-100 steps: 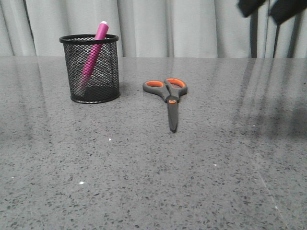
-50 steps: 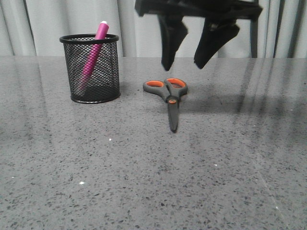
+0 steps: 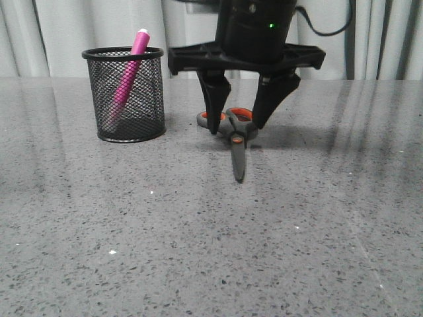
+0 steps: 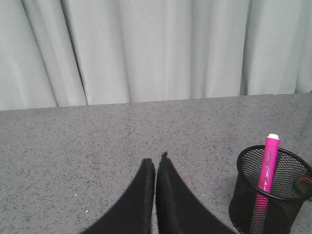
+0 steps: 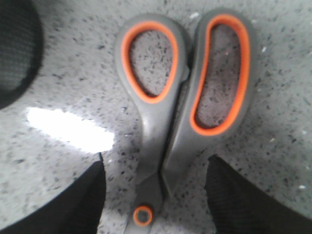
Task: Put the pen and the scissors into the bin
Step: 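Lower the right gripper onto the scissors handles and grasp them, then lift the scissors with the right gripper and carry them over the cup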
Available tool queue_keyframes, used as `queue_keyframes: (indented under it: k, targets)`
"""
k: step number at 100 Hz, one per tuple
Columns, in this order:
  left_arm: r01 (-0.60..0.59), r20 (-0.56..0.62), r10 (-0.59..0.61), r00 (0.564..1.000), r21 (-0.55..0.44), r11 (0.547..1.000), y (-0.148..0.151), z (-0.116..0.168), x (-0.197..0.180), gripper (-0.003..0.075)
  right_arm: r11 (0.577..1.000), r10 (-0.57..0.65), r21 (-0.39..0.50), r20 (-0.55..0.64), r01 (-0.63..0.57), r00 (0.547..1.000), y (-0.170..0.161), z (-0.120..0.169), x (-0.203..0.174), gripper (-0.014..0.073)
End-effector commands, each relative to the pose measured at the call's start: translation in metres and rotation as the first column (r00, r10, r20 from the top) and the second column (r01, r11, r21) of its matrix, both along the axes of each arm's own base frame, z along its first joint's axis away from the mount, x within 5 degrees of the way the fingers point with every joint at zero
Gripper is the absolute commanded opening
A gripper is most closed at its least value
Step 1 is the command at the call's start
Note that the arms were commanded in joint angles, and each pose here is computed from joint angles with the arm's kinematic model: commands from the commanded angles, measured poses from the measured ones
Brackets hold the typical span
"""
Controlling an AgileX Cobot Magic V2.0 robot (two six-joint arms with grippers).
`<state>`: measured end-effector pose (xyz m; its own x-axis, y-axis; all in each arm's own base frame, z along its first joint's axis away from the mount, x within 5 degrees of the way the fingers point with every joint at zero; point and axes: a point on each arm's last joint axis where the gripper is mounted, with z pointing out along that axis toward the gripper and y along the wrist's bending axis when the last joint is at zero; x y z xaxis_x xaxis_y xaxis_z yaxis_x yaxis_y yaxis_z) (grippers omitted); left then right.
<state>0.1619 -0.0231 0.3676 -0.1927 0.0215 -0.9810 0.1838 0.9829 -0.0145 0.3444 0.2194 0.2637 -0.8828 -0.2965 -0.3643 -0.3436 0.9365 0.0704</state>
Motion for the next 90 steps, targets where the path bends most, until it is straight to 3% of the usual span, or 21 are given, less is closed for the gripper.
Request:
queue_keyframes:
  k: [1,38,43,60,67,80,90]
  targets:
    - [-0.027,0.1,0.03,0.995,-0.03,0.999,0.002,0.016,0.0,-0.0021,1.0,-0.006,0.029,0.09,0.003,0.996,-0.002,0.027,0.001,0.0404]
    - [-0.027,0.1,0.031,0.995,-0.045,0.999,0.002,0.016,0.0,-0.0021,1.0,0.0,0.006,0.092,0.0,0.996,0.001,0.017,0.01,0.0385]
    - [-0.027,0.1,0.031,0.995,-0.045,0.999,0.002,0.016,0.0,-0.0021,1.0,0.0,0.003,0.088,0.0,0.996,0.001,0.017,0.01,0.0334]
    - [-0.027,0.1,0.031,0.994,-0.045,0.999,0.002,0.016,0.0,-0.0021,1.0,0.004,-0.006,0.082,-0.004,0.997,0.001,0.016,0.009,0.002]
    - [-0.028,0.102,0.032,0.994,-0.045,0.999,0.002,0.016,0.0,-0.0021,1.0,0.011,-0.016,0.078,-0.01,0.997,0.0,0.016,0.009,-0.0065]
    - [-0.028,0.104,0.033,0.994,-0.045,0.999,0.002,0.017,0.0,-0.0021,0.999,0.02,-0.039,0.131,-0.015,0.991,-0.006,0.029,0.007,-0.0076]
    - [-0.03,0.107,0.034,0.994,-0.046,0.999,0.003,0.017,0.0,-0.0021,1.0,0.018,0.001,0.208,-0.019,0.978,-0.01,0.053,0.001,-0.0076]
